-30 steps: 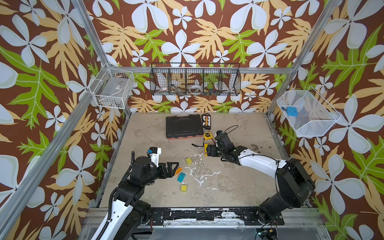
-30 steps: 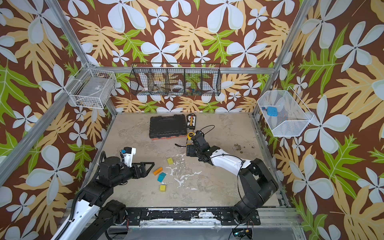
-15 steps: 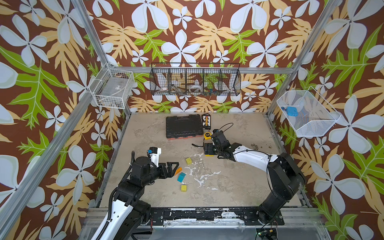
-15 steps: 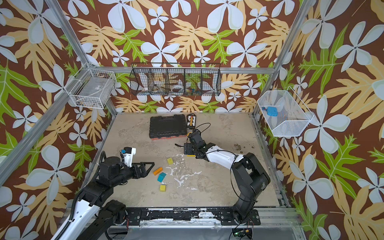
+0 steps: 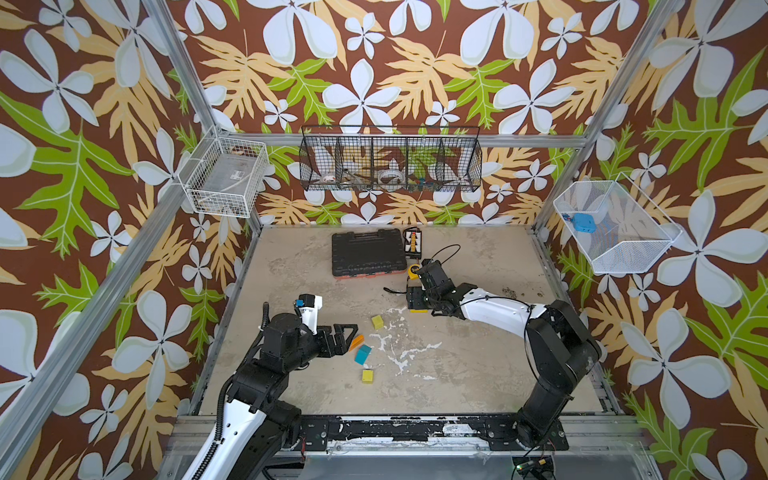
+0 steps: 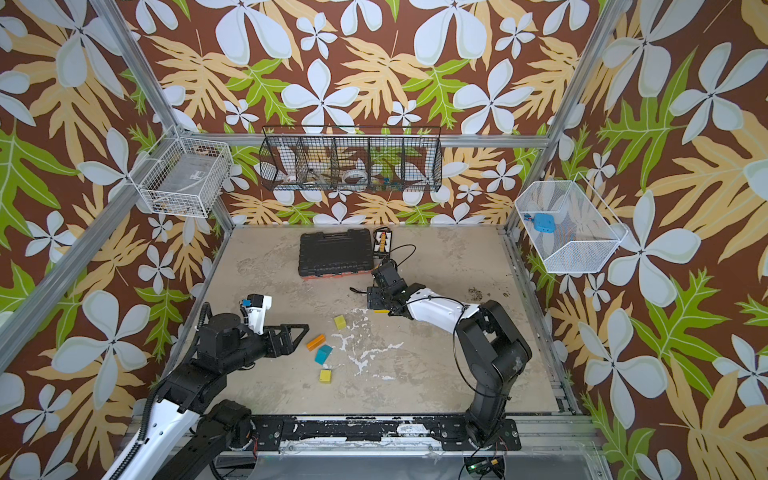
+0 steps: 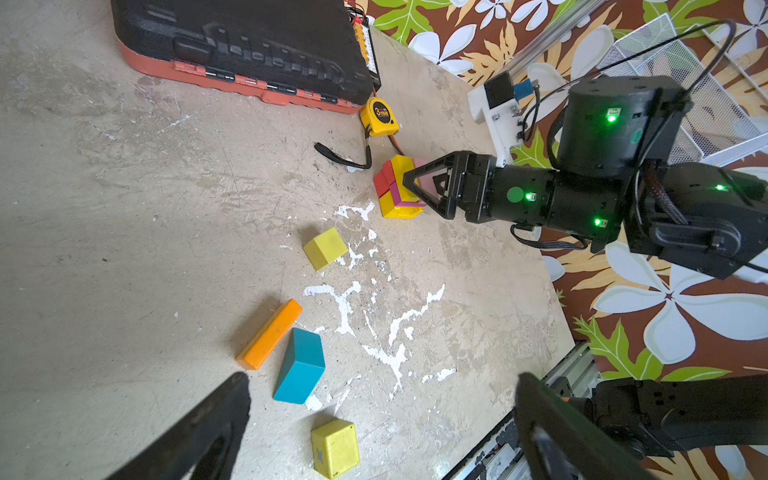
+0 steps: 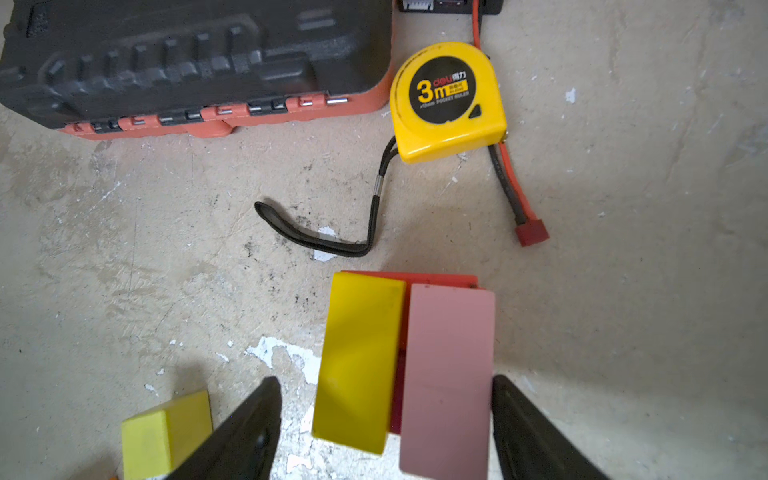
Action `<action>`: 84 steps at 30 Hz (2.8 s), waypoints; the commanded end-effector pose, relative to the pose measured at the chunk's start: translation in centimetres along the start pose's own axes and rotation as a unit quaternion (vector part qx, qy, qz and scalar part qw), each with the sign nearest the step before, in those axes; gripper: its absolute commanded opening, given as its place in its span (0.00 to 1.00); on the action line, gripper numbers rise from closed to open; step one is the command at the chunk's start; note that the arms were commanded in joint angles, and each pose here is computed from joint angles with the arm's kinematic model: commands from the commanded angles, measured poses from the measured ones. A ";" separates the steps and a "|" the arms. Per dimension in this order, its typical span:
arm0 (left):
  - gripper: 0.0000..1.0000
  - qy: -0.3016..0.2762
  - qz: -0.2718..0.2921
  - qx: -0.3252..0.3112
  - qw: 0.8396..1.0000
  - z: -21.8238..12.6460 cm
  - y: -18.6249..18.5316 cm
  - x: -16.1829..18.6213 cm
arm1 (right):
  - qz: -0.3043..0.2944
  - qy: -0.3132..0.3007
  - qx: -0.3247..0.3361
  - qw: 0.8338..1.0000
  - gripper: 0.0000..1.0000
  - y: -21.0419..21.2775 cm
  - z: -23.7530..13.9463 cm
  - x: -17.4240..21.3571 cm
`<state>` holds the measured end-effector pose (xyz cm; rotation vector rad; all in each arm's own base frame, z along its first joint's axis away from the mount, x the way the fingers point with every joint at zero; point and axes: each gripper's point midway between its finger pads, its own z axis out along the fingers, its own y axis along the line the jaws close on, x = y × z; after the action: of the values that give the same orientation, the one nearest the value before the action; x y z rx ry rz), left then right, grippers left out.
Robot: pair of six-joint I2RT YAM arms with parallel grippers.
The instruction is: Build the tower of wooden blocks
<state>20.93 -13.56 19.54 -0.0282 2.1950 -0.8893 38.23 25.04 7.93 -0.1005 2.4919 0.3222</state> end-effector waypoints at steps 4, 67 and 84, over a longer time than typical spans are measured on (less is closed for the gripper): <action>1.00 -0.009 0.008 0.008 1.000 0.0 -0.4 -0.4 | -0.003 0.005 0.013 1.000 0.74 -0.2 0.4 0.1; 1.00 -0.009 0.009 0.012 1.000 0.0 -0.5 -0.4 | 0.001 0.005 0.060 0.998 0.70 -0.9 1.2 -0.8; 1.00 -0.009 0.008 0.011 1.000 0.0 -0.5 -0.4 | 0.005 0.006 0.063 0.998 0.68 -1.1 1.1 -0.6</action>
<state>20.87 -13.60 19.60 -0.0247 2.1926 -0.8930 39.58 24.55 7.08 -0.0487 2.5190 0.1848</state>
